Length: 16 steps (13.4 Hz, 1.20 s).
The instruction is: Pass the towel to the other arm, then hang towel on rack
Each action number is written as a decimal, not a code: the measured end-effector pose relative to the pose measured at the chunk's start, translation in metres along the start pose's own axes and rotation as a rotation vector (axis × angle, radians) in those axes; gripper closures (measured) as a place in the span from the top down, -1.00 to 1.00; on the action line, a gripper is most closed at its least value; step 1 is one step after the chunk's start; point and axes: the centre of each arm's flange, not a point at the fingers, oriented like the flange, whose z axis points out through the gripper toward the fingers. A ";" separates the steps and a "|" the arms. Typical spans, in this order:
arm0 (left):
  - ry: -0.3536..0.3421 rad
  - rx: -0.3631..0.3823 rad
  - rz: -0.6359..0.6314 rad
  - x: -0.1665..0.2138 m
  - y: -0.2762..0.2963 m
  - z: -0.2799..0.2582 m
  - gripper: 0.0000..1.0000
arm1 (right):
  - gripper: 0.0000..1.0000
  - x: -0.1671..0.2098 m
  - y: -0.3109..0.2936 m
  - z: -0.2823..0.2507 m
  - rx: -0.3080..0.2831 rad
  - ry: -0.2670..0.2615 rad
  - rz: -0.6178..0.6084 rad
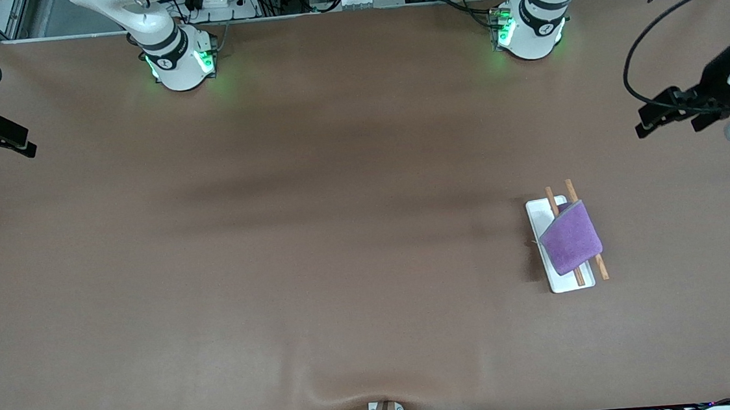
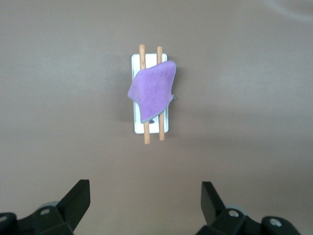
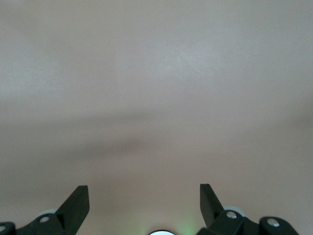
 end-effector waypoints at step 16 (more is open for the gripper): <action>-0.051 0.053 -0.034 -0.027 -0.023 -0.009 1.00 | 1.00 0.003 -0.001 0.003 0.010 -0.004 0.001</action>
